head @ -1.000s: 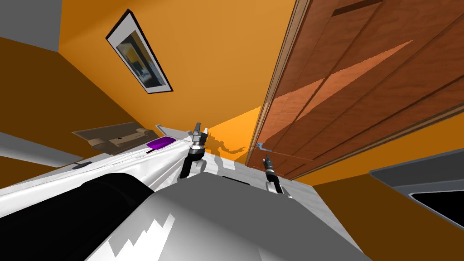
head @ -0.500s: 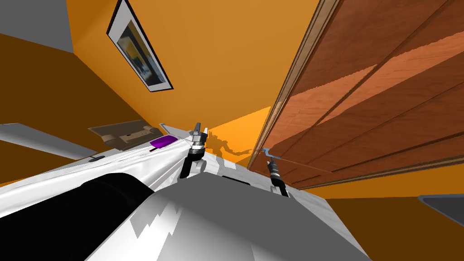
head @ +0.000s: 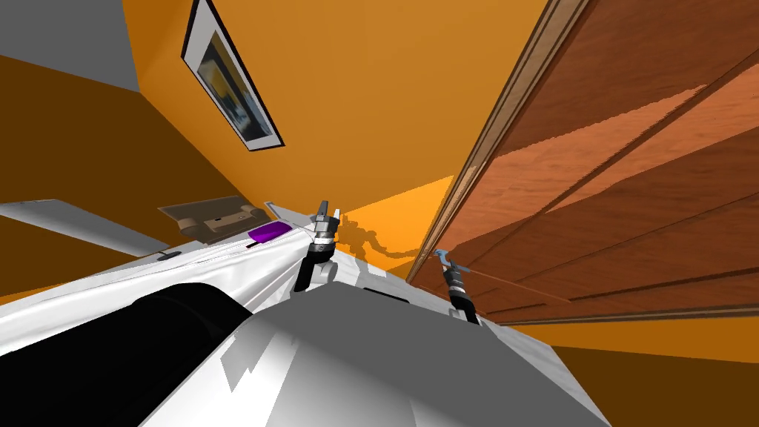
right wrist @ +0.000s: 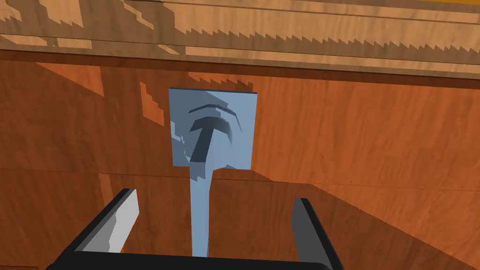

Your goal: Pull the door open

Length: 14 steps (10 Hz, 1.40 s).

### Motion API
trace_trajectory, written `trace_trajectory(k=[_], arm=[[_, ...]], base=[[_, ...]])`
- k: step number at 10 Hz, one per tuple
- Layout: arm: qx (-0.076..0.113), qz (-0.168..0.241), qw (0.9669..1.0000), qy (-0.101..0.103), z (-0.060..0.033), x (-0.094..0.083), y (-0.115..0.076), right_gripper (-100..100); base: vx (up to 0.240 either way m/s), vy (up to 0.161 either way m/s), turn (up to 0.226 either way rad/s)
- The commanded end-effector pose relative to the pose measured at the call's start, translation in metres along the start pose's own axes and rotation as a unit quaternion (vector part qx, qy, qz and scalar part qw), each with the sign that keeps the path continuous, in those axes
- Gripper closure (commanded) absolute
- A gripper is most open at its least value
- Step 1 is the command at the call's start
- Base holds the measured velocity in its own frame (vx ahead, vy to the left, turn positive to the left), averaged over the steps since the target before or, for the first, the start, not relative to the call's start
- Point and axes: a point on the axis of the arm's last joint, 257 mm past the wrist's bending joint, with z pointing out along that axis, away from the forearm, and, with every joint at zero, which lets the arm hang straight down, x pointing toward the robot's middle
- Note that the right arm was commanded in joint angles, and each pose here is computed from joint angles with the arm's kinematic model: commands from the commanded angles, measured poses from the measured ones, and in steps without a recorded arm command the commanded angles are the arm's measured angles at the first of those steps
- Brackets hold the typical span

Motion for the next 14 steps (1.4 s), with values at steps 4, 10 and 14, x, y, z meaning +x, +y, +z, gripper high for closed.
trace_trajectory(k=[4,10,14], arm=[[0.007,-0.001,0.9999,-0.013,-0.0109,-0.023,-0.005,-100],[0.007,-0.001,0.9999,-0.013,-0.0102,-0.022,-0.005,100],[0.007,-0.002,1.0000,0.005,-0.0172,-0.021,-0.005,100]], base=[[0.098,-0.010,0.053],[0.001,-0.001,0.000],[-0.115,-0.020,0.062]])
